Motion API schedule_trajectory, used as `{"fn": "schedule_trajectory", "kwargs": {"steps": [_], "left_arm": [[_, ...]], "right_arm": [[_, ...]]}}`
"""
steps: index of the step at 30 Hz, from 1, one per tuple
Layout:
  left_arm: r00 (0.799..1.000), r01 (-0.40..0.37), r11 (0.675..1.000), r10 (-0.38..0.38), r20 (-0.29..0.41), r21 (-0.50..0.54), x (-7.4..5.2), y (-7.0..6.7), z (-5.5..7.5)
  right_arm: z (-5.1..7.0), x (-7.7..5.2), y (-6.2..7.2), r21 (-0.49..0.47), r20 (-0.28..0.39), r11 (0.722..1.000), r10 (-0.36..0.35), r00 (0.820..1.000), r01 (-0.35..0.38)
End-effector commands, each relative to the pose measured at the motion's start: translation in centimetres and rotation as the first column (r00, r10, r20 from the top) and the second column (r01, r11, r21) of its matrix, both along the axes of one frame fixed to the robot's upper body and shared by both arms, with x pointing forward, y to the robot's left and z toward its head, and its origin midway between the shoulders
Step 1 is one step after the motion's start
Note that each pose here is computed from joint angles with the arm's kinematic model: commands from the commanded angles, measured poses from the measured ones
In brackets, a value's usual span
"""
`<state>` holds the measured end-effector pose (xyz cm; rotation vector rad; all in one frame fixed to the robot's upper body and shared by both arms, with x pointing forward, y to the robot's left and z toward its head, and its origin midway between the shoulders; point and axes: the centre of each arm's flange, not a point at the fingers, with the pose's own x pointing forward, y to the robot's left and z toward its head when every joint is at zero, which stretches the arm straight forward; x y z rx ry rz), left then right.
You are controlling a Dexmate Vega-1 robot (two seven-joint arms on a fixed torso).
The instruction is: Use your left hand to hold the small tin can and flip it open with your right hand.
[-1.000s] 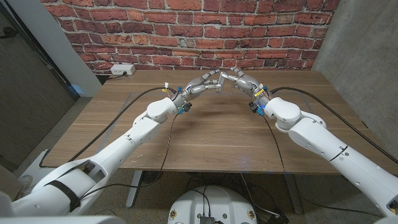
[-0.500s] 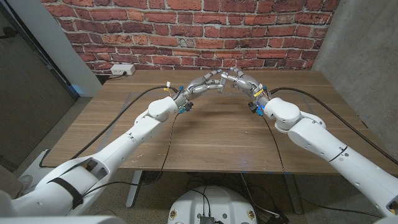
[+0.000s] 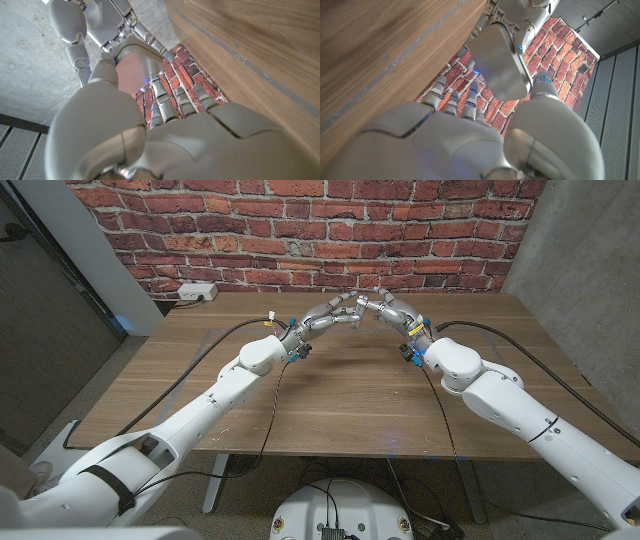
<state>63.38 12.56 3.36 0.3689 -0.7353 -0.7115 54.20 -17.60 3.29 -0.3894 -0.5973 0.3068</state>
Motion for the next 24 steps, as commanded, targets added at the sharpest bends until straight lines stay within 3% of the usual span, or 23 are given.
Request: {"fn": "schedule_trajectory", "kwargs": {"steps": [1, 24], "left_arm": [[1.000, 0.006, 1.000, -0.006, 0.000, -0.012, -0.17, -0.24, -0.08], [1.000, 0.011, 1.000, -0.011, 0.006, -0.014, -0.74, -0.56, -0.09]], "right_arm": [[-0.05, -0.18, -0.17, -0.020, 0.022, 1.000, -0.004, 1.000, 0.004], [-0.05, -0.34, -0.64, -0.048, 0.028, 0.998, 0.044, 0.999, -0.043]]}}
